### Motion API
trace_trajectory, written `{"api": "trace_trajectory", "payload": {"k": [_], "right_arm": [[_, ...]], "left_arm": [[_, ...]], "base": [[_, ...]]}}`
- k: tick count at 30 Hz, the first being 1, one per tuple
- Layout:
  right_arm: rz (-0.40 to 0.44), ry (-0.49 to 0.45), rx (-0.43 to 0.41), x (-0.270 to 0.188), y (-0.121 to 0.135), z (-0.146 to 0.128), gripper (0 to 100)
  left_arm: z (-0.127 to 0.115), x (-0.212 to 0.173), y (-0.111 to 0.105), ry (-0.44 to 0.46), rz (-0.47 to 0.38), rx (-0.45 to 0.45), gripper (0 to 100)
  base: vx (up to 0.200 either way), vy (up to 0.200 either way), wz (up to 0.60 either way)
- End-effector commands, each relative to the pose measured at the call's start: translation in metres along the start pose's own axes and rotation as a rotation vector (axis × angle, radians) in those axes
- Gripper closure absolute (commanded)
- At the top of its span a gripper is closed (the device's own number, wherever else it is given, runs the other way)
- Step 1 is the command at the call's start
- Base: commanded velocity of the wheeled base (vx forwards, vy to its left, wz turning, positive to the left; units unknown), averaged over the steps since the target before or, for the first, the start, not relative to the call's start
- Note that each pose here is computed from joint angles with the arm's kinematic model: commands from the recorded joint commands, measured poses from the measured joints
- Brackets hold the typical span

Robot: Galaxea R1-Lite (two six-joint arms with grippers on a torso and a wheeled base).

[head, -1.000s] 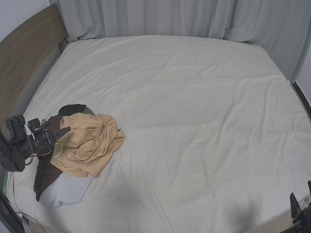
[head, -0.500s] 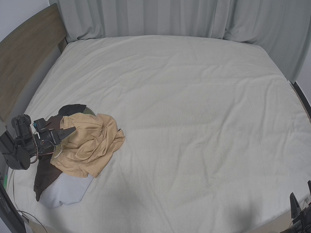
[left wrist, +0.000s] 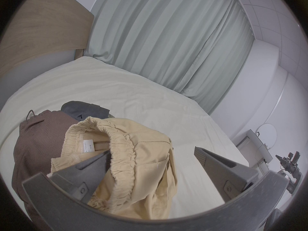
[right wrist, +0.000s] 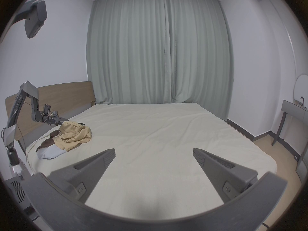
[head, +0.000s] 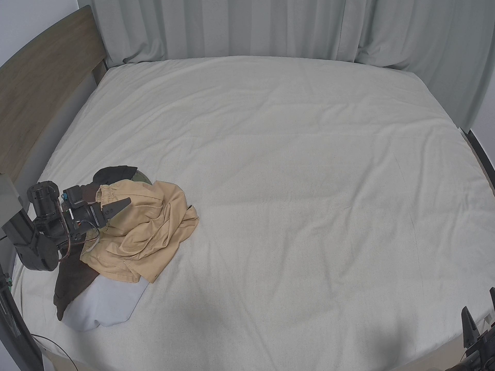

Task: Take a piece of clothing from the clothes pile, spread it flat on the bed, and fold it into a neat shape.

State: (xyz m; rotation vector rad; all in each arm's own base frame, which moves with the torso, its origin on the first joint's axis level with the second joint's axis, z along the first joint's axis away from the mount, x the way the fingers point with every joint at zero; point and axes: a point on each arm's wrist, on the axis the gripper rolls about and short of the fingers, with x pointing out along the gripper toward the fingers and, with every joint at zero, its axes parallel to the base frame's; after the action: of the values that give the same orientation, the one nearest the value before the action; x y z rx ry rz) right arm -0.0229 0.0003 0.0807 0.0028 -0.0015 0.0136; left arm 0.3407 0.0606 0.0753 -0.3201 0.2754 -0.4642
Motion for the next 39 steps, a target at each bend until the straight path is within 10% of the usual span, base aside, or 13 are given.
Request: {"api": "trace_trajectory", "payload": {"k": [1,6,7,23,39], "right_arm": [[0.002,0.001,0.0,0.0,0.0,-0.005,0],[0.002,0.001,0.0,0.0,0.0,-0.005,0],[0.0,0.001,0.0,0.0,0.0,-0.005,0],[0.0,0.001,0.002,0.0,0.0,-0.005,0],[0.0,0.001,0.002,0.0,0.0,-0.005,0]], "left_arm": [[-0.005,0.003,0.003,0.011,0.003,-0.009,0],[0.0,0.005,0.004,-0.006,0.004,0.001,0],[0.002,0.005,0.005,-0.011,0.008,0.004,100],[-0.002,-0.006,-0.003,-0.009,0.006,0.006,100],[-0.004,-0.063,-0.076,-0.07,-0.084,0.028,100]], "base": [[0.0,0.0,0.0],[0.0,0.0,0.0],[0.0,0.0,0.0],[0.0,0.0,0.0],[0.0,0.0,0.0]]}}
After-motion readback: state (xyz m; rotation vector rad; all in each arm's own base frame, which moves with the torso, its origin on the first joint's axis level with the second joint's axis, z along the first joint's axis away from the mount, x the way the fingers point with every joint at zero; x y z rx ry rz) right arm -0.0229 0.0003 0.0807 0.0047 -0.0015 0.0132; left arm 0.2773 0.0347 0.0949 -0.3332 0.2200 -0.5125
